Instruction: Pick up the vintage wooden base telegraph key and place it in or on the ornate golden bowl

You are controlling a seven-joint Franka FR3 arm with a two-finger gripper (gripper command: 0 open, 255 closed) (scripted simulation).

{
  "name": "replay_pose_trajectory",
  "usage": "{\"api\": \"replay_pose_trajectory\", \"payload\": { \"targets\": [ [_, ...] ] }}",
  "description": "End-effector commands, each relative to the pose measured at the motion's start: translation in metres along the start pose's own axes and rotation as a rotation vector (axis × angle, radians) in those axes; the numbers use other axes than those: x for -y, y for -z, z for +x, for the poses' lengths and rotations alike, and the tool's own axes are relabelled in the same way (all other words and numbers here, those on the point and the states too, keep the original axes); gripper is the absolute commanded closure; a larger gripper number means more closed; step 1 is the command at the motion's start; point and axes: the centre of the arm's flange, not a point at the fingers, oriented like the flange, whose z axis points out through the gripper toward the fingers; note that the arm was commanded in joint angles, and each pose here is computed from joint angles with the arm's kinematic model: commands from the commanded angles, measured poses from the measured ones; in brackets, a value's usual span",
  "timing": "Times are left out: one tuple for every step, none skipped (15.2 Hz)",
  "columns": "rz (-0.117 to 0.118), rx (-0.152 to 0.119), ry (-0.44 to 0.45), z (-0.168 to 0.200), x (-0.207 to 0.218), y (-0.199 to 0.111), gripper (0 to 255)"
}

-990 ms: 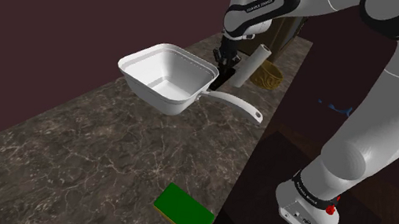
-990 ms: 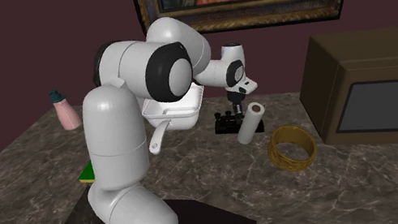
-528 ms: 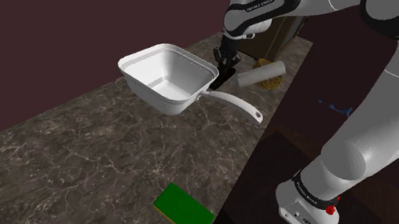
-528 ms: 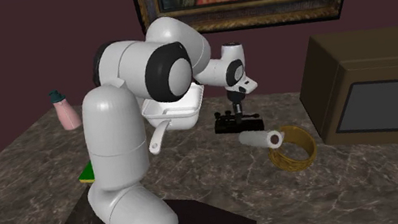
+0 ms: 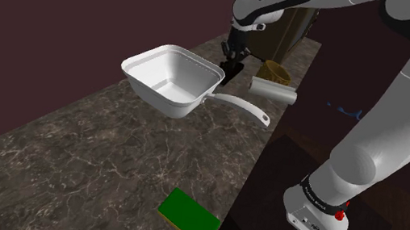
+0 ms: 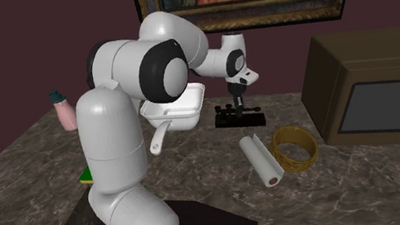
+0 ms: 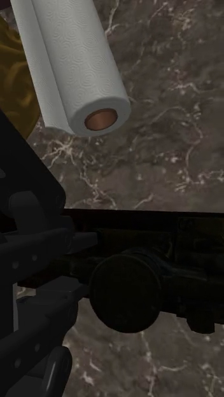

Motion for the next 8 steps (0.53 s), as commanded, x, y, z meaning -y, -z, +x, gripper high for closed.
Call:
{"api": "replay_pose_trajectory", "payload": {
  "targets": [
    [0.000,0.000,0.000,0.001,-0.002,0.012,255],
    [0.000,0.000,0.000,0.001,-0.002,0.018,255],
    [0.000,0.000,0.000,0.002,-0.002,0.023,255],
    [0.000,0.000,0.000,0.002,-0.002,0.028,255],
    [0.000,0.000,0.000,0.002,-0.002,0.033,255],
    [0.000,0.000,0.000,0.002,-0.002,0.039,255],
    [0.000,0.000,0.000,0.002,-0.003,0.044,255],
    [0.000,0.000,0.000,0.003,-0.003,0.049,255]
  ]
}}
